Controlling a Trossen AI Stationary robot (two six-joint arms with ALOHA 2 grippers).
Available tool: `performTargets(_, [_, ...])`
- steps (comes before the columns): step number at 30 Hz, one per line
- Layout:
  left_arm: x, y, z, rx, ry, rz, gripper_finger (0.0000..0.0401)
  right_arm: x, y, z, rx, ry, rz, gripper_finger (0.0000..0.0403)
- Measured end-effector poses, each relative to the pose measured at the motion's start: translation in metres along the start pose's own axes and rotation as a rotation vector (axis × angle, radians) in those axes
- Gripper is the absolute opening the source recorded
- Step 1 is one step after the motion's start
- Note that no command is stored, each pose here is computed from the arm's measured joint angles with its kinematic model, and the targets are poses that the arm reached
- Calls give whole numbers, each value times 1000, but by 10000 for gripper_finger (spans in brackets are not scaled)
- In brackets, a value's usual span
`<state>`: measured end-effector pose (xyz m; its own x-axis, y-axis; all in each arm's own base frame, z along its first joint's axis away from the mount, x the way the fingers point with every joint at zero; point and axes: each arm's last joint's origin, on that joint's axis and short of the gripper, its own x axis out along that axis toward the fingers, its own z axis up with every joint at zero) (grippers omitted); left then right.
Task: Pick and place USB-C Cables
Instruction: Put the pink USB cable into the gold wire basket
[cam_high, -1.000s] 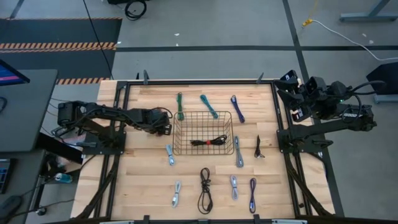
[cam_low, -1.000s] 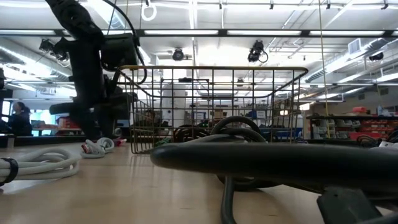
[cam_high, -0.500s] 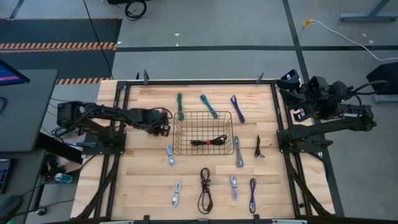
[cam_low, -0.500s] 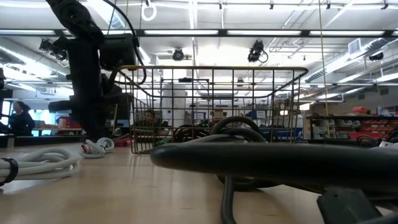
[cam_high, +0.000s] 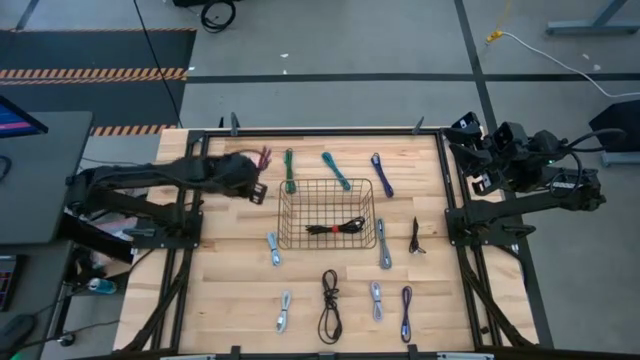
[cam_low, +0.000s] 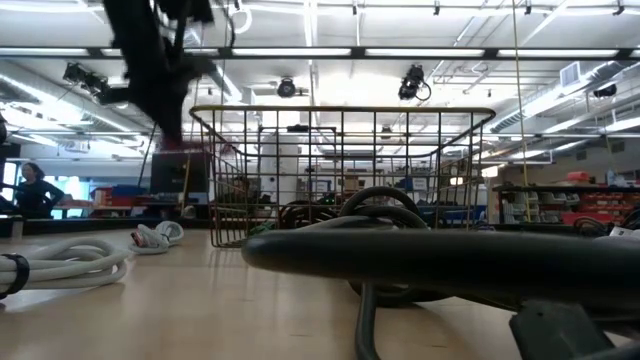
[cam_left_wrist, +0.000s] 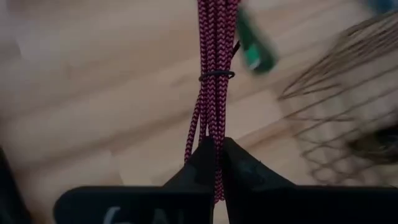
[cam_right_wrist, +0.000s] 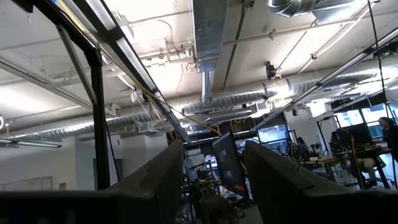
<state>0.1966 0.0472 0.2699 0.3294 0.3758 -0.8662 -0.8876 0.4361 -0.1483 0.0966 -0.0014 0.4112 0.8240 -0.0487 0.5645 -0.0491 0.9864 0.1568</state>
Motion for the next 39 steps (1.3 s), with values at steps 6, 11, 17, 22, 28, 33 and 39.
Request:
performTargets(6, [-74,-19,34,296,-142,-150,11,0,0,-1,-3,6,-1,178])
performTargets(11, [-111,-41,45,512,-231,-247,11,0,0,-1,-3,8,-1,178])
performTargets(17, [-115,-78,47,642,-237,-287,10,0,0,-1,-3,7,-2,178])
performTargets(22, [-84,-114,41,801,-153,-258,10,0,0,1,-2,-14,2,178])
performTargets(28, [-32,-146,29,942,-4,-234,10,0,0,2,6,-17,2,178])
performTargets(33, [0,-170,16,1084,34,-250,10,0,0,2,8,-17,2,178])
performTargets(39, [28,-188,0,1153,106,-288,10,0,0,2,10,-16,2,178])
